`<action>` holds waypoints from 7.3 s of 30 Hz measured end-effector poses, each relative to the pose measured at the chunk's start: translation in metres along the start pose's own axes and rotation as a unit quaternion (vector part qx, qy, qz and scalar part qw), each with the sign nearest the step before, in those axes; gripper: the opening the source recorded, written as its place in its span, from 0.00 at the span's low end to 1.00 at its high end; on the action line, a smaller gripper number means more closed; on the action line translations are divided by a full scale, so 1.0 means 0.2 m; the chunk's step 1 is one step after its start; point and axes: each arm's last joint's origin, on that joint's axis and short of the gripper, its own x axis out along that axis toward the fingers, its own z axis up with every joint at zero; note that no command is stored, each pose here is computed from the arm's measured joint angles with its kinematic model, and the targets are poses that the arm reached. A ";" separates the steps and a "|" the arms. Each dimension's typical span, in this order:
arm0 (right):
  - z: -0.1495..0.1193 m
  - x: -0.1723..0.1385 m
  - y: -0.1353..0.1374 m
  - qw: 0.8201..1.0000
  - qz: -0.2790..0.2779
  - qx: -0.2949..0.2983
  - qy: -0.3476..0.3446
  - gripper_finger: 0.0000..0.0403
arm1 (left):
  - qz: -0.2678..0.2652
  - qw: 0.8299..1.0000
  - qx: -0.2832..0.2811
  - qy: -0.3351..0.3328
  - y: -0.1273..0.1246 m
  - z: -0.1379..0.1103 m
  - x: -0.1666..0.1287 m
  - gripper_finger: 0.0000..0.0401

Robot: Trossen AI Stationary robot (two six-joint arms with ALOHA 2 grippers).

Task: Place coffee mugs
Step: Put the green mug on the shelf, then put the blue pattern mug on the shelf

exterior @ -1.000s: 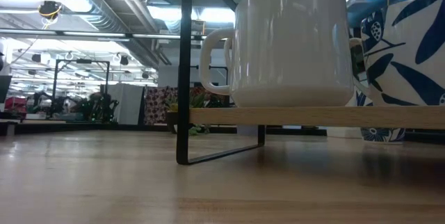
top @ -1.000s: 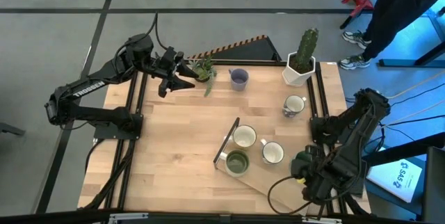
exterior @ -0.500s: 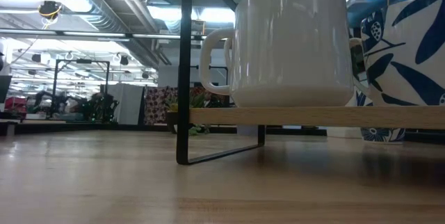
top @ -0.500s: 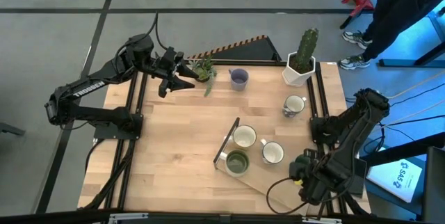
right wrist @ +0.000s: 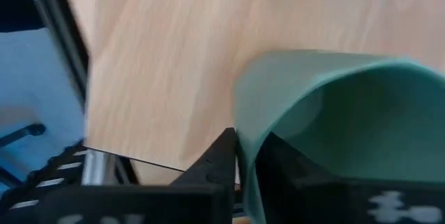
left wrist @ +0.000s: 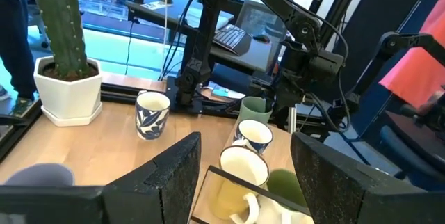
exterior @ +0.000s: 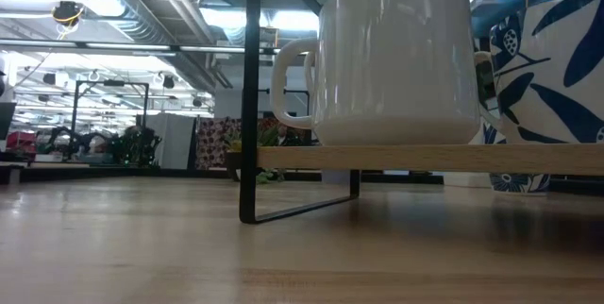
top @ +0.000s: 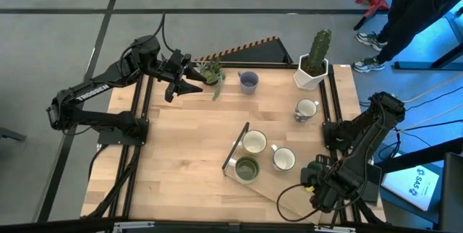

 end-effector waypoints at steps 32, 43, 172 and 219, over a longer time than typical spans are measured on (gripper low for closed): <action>0.05 -0.48 0.00 0.990 -0.024 -0.010 -0.137 0.40 | 0.181 0.982 -0.043 0.041 -0.06 -0.07 -0.05 0.50; 0.30 -0.77 -0.37 0.949 -0.132 0.004 -0.285 0.41 | 0.164 0.986 -0.008 0.010 -0.17 -0.04 -0.07 0.24; 0.04 -0.45 0.32 0.931 0.132 -0.284 -0.185 0.00 | 0.004 0.995 -0.092 -0.035 -0.12 -0.17 -0.04 0.52; 0.20 -0.05 0.42 0.978 0.054 0.201 0.004 0.01 | 0.076 0.992 -0.081 -0.057 -0.10 -0.16 -0.04 0.52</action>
